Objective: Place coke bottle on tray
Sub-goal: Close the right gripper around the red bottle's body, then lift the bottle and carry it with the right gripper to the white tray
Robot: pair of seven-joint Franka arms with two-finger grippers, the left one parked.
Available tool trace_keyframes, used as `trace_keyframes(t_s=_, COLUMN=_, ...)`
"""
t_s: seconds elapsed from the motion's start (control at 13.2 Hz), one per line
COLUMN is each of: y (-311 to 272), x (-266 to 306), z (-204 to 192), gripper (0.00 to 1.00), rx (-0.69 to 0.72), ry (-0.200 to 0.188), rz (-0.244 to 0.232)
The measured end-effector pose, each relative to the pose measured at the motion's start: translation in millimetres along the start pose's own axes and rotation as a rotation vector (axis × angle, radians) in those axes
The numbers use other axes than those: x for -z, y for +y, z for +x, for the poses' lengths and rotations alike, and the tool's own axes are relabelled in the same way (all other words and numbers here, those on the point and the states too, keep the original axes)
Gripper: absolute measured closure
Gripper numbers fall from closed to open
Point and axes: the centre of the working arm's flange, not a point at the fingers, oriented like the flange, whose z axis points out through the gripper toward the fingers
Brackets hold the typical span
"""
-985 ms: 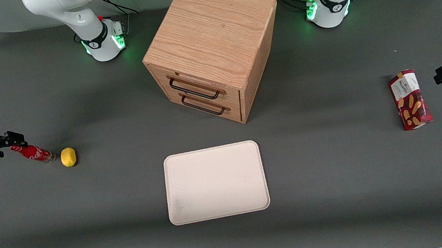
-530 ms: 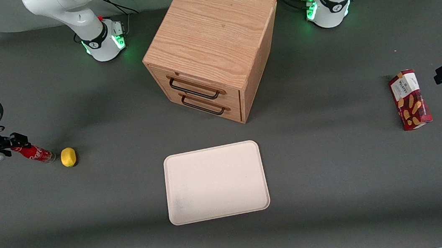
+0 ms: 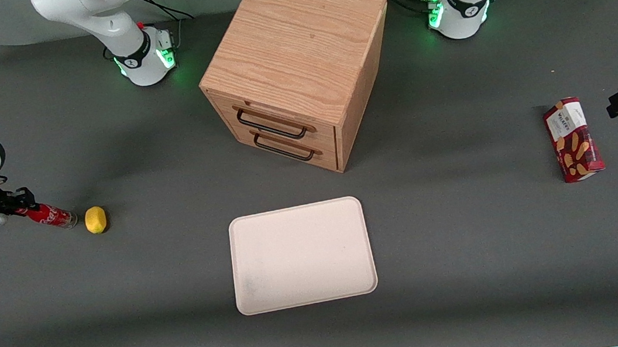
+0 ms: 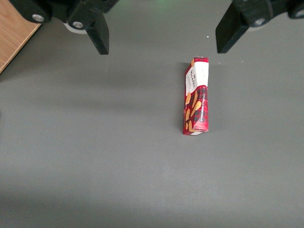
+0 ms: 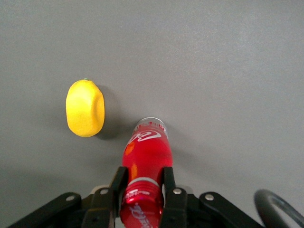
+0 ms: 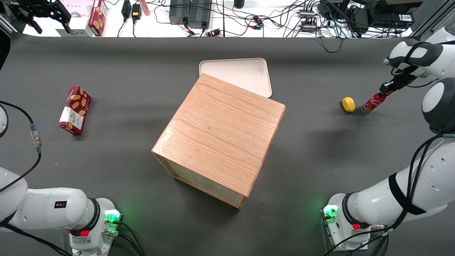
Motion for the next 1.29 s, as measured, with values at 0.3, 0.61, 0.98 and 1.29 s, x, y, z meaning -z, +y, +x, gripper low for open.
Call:
trace_keyframes(t_s=0.3, y=-9.7, x=29.8, z=28.0, gripper=0.64, rx=0.037, ry=0.006, rz=0.017)
trace_keyframes(t_s=0.61, y=-28.0, x=130.5, z=75.1, gripper=0.64, rx=0.096, ry=0.002, rz=0.046)
trace_keyframes(t_s=0.98, y=-111.5, x=274.9, z=114.7, gripper=0.64, rx=0.103, ry=-0.046, rz=0.019)
trace_keyframes(t_s=1.29, y=-211.3, x=348.1, z=137.8, gripper=0.64, rx=0.08, ry=-0.051, rz=-0.012)
